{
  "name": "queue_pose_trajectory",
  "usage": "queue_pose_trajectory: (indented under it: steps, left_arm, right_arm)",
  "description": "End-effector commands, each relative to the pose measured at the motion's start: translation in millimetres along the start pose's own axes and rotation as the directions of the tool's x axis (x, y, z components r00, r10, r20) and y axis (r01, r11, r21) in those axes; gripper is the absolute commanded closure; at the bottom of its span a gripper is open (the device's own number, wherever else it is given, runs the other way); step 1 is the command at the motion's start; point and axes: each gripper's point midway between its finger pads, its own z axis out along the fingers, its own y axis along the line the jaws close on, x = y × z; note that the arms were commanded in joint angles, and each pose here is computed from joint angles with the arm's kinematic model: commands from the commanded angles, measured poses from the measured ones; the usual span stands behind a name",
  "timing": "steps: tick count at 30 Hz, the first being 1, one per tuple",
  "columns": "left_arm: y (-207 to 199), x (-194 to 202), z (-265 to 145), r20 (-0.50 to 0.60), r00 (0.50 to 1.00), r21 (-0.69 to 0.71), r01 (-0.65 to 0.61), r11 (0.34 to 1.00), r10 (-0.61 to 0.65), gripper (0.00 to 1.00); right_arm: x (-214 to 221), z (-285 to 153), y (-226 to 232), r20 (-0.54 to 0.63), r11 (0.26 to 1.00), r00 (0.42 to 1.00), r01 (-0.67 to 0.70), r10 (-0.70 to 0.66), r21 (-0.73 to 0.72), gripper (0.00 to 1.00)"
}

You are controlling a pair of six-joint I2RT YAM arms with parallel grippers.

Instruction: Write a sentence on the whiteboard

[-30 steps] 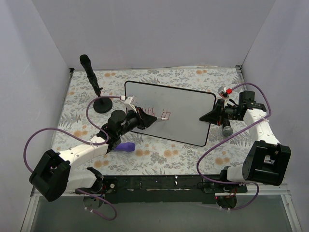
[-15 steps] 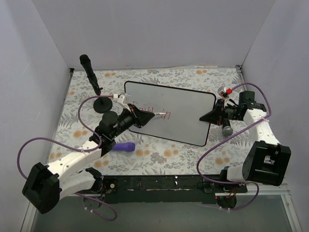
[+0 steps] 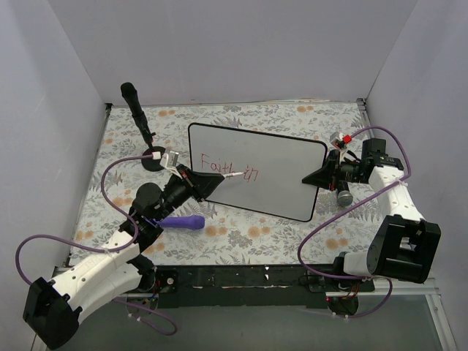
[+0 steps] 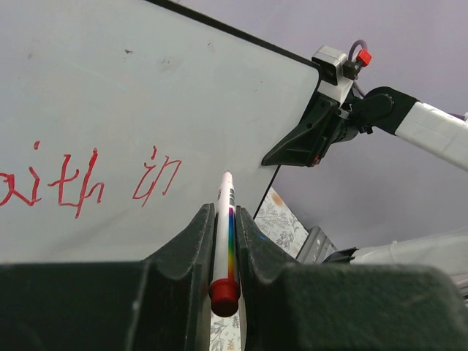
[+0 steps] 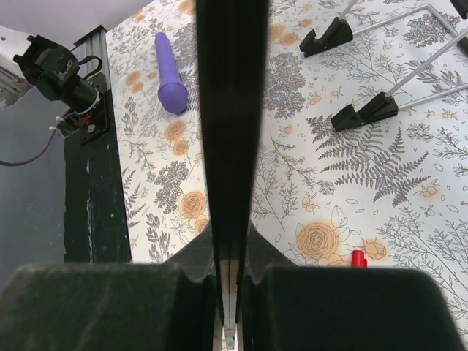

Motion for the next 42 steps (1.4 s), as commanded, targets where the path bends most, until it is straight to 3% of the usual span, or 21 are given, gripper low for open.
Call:
queue_pose_trajectory:
  steps: [1,42]
  left_arm:
    - [6.3,-1.1,-7.5,0.025,0.999,-0.031,0.023,0.999,-0.022,1.0]
    - [-0.8,-8.6,-9.6,0.057,0.998,0.005,-0.03,1.0,0.029,1.0]
  right_arm:
    - [-1.7,-1.0,-2.0,-0.02,0.997,0.997,0.069,-0.069,0.022,0.99]
    - [2.9,-0.3,-2.0,-0.032,0.999,0.999,0.038,-0.038,0.017,0.99]
